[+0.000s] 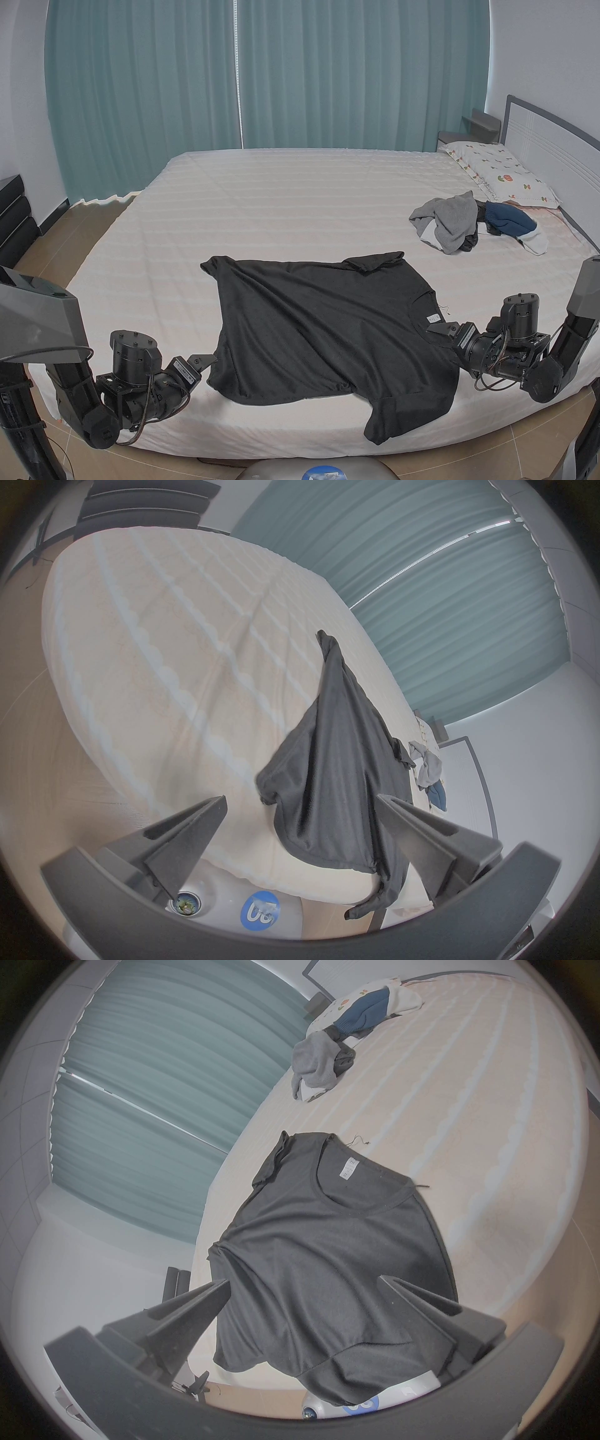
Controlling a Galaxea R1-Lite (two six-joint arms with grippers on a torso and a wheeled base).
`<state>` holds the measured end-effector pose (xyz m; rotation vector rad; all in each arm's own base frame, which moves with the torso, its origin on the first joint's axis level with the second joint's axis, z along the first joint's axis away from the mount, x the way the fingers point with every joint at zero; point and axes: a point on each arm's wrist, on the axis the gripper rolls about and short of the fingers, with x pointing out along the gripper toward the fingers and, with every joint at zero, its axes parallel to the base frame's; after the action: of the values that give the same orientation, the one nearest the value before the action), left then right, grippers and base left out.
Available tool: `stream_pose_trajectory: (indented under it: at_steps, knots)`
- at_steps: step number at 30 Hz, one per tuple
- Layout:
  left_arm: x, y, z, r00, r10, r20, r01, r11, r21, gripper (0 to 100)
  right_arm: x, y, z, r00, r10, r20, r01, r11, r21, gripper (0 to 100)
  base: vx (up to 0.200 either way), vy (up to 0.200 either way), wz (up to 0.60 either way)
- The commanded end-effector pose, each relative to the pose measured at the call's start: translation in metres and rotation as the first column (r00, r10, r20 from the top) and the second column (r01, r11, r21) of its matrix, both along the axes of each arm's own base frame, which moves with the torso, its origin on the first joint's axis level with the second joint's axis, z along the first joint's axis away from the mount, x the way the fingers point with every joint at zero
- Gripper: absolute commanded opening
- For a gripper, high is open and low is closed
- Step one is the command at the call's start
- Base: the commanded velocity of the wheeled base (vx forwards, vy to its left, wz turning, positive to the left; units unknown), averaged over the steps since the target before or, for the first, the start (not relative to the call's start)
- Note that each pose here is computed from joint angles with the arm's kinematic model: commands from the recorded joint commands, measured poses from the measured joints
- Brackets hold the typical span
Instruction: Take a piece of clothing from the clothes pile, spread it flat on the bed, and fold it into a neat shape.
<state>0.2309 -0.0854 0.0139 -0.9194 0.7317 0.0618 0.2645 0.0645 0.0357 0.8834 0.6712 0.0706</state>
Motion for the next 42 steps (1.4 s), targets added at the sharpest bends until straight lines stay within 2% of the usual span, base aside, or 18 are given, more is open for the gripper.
stream_pose_trajectory:
  at_steps: [1,5,9,15,17,21,29,31,32,36,37,42]
  knots:
    - [-0.001,-0.002,-0.002,1.000,-0.008,-0.008,0.008,1.000,0.003,100,-0.001,-0.001,-0.001,1.000,0.000,-0.004,0.000,1.000,-0.002,100,0.000,-0.200,0.00]
    - [-0.001,-0.002,-0.003,1.000,-0.004,-0.008,0.004,1.000,0.013,100,-0.002,-0.001,-0.002,1.000,-0.001,-0.010,0.001,1.000,-0.005,100,0.000,-0.200,0.00]
    - [-0.002,-0.001,-0.005,1.000,-0.003,-0.017,0.004,1.000,0.029,100,-0.005,-0.001,-0.005,1.000,0.011,-0.019,-0.012,1.000,-0.027,100,0.000,0.000,0.00]
    - [-0.003,0.003,-0.011,0.999,0.033,-0.023,-0.030,0.994,0.104,100,-0.006,-0.002,-0.006,1.000,0.021,-0.021,-0.021,0.999,-0.043,100,0.000,0.000,0.00]
    - [-0.003,0.004,-0.020,0.998,0.046,-0.040,-0.039,0.984,0.171,100,-0.006,-0.001,-0.006,0.999,0.024,-0.022,-0.025,0.999,-0.045,100,0.000,0.000,0.00]
    - [0.002,0.004,-0.031,0.995,0.080,-0.054,-0.067,0.974,0.217,100,-0.007,-0.001,-0.006,0.999,0.024,-0.023,-0.026,0.999,-0.045,100,0.000,0.000,0.00]
    - [0.020,0.003,-0.036,0.994,0.109,-0.025,-0.102,0.974,0.205,100,-0.009,-0.001,-0.007,0.999,0.028,-0.031,-0.030,0.998,-0.050,100,0.000,0.000,0.00]
    - [0.025,0.002,-0.038,0.994,0.112,-0.019,-0.105,0.974,0.201,100,-0.011,-0.002,-0.011,0.998,0.040,-0.042,-0.043,0.997,-0.071,100,0.000,0.000,0.00]
    - [0.027,0.002,-0.040,0.993,0.114,-0.022,-0.107,0.973,0.203,0,-0.012,-0.002,-0.013,0.998,0.045,-0.050,-0.049,0.996,-0.080,100,0.000,0.000,0.00]
    - [0.029,0.005,-0.043,0.991,0.128,-0.023,-0.121,0.971,0.209,0,-0.013,-0.002,-0.019,0.996,0.054,-0.070,-0.060,0.993,-0.097,100,0.000,0.000,0.00]
    - [0.027,0.006,-0.042,0.991,0.130,-0.026,-0.122,0.970,0.210,0,-0.015,-0.003,-0.026,0.993,0.060,-0.101,-0.071,0.992,-0.106,100,0.000,0.000,0.00]
    - [0.018,0.010,-0.033,0.991,0.132,-0.020,-0.125,0.970,0.208,0,-0.018,-0.003,-0.039,0.985,0.092,-0.144,-0.113,0.983,-0.142,100,0.000,0.000,0.00]
